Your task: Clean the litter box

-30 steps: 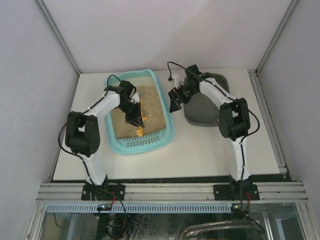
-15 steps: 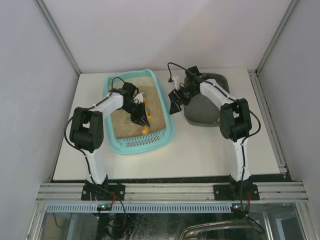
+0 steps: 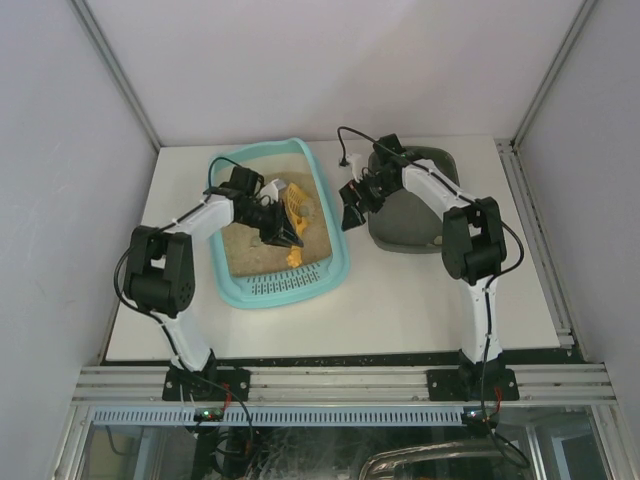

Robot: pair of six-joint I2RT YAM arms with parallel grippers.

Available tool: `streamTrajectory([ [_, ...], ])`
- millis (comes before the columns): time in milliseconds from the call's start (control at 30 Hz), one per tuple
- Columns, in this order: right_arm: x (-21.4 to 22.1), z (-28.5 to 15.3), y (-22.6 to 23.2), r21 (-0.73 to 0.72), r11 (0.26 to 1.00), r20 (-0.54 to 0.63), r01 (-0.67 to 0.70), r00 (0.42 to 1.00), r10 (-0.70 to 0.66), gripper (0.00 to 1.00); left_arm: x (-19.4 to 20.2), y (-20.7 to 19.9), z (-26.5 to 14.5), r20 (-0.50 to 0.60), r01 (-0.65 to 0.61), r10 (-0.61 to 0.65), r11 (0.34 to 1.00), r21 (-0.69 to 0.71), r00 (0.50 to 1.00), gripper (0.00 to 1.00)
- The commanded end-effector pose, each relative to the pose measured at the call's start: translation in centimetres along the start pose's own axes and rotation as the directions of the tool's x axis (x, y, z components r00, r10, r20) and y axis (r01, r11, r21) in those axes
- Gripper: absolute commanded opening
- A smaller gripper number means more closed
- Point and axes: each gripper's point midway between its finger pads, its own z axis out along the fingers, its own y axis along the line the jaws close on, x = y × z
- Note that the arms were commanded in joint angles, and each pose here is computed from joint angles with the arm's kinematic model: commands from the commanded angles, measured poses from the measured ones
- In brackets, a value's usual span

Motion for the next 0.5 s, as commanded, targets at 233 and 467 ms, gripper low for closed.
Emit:
streamTrajectory([
  [233, -2.7, -3.6, 1.7, 0.05, 0.995, 0.077, 0.087, 0.993, -0.091, 1.0, 0.1, -2.5, -2.5, 0.114, -0.034, 0.015, 0.986, 0.165, 0.993, 0.0],
  [467, -2.4, -4.6, 3.0, 0.063, 0.994, 0.064, 0.09, 0.993, -0.094, 1.0, 1.3, -3.3, -5.1, 0.193, -0.089, 0.059, 0.984, 0.155, 0.979, 0.0],
])
